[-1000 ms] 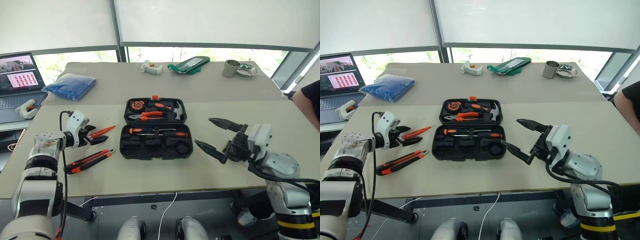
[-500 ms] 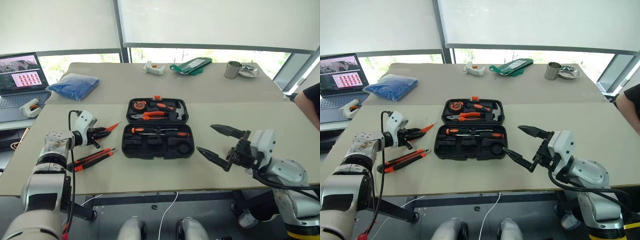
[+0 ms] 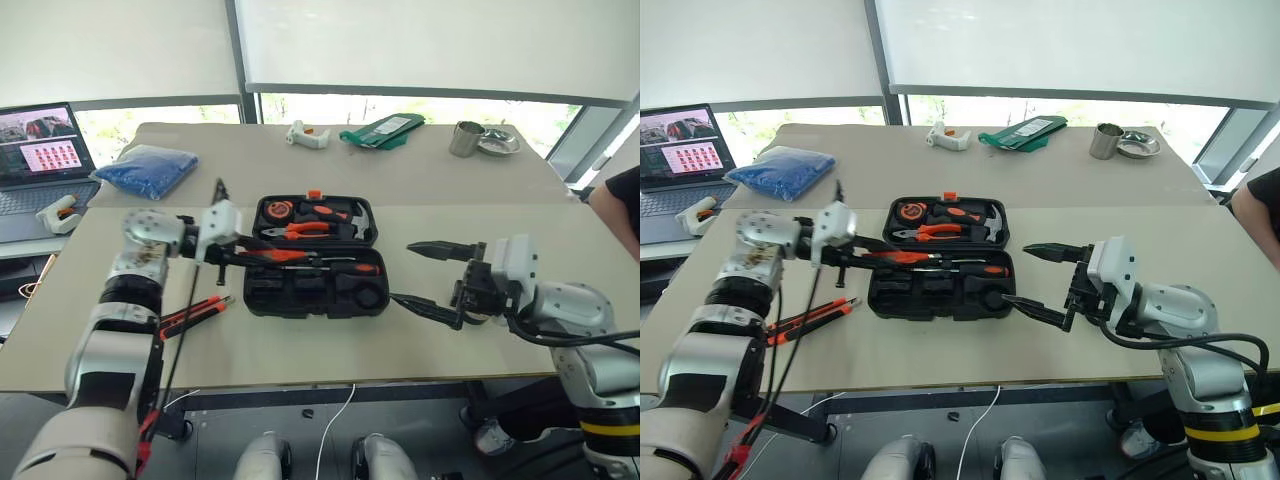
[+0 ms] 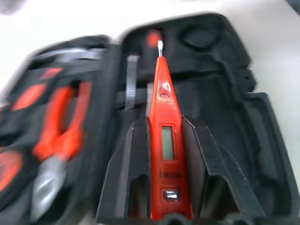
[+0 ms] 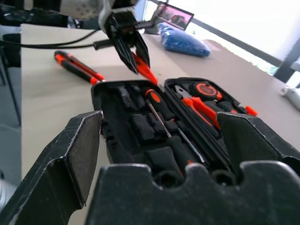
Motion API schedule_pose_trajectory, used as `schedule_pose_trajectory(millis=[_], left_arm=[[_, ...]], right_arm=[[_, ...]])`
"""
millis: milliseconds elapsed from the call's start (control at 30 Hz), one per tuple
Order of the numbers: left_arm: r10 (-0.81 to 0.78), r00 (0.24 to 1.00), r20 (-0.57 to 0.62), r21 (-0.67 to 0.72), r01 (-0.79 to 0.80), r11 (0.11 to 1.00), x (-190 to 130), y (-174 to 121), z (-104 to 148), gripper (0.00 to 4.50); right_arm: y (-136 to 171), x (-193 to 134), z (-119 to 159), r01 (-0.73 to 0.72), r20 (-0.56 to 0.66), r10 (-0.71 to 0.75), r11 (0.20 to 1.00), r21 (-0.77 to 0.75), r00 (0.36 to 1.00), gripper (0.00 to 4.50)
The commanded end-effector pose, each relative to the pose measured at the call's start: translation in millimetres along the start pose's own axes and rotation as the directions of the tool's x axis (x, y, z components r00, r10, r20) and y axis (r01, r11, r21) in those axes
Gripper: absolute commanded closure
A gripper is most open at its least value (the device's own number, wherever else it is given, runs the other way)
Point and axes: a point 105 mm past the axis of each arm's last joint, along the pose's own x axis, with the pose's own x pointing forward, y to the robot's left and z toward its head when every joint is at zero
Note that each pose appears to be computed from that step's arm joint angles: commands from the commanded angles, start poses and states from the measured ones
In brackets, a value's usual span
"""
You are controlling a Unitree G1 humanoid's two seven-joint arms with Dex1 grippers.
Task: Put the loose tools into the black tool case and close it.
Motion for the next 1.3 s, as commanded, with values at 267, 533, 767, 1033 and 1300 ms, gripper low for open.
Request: schedule_pose_trajectory(millis=[267,533,767,1033,1300], left_arm=[[-0.016,0.991,-0.136,0.028,0.02,0.999,14.1,2.4,-11.2,4.0],[-0.005,0.994,-0.11,-0.003,0.005,1.0,27.8,5.6,-6.7,4.0],[-0.037,0.974,-0.225,0.037,0.046,0.998,29.5,0.2,-19.4,4.0],[-0.061,0.955,-0.292,0.025,0.072,0.997,14.8,-6.5,-33.7,4.0],[-0.079,0.95,-0.301,-0.009,0.08,0.997,15.3,-11.4,-39.0,4.0]], right_arm=[[-3.9,-4.6,3.8,-0.001,-0.005,0.001,0.998,-0.062,1.0,0.0],[0.3,-4.5,5.0,0.019,0.006,-0.019,0.998,-0.055,1.0,0.0],[-0.7,-2.5,6.5,0.032,0.015,-0.031,0.998,-0.057,0.999,0.0],[-1.4,-0.2,7.0,0.037,0.021,-0.036,0.998,-0.056,0.999,0.0],[-1.7,1.1,6.0,0.034,0.022,-0.033,0.998,-0.051,0.999,0.0]])
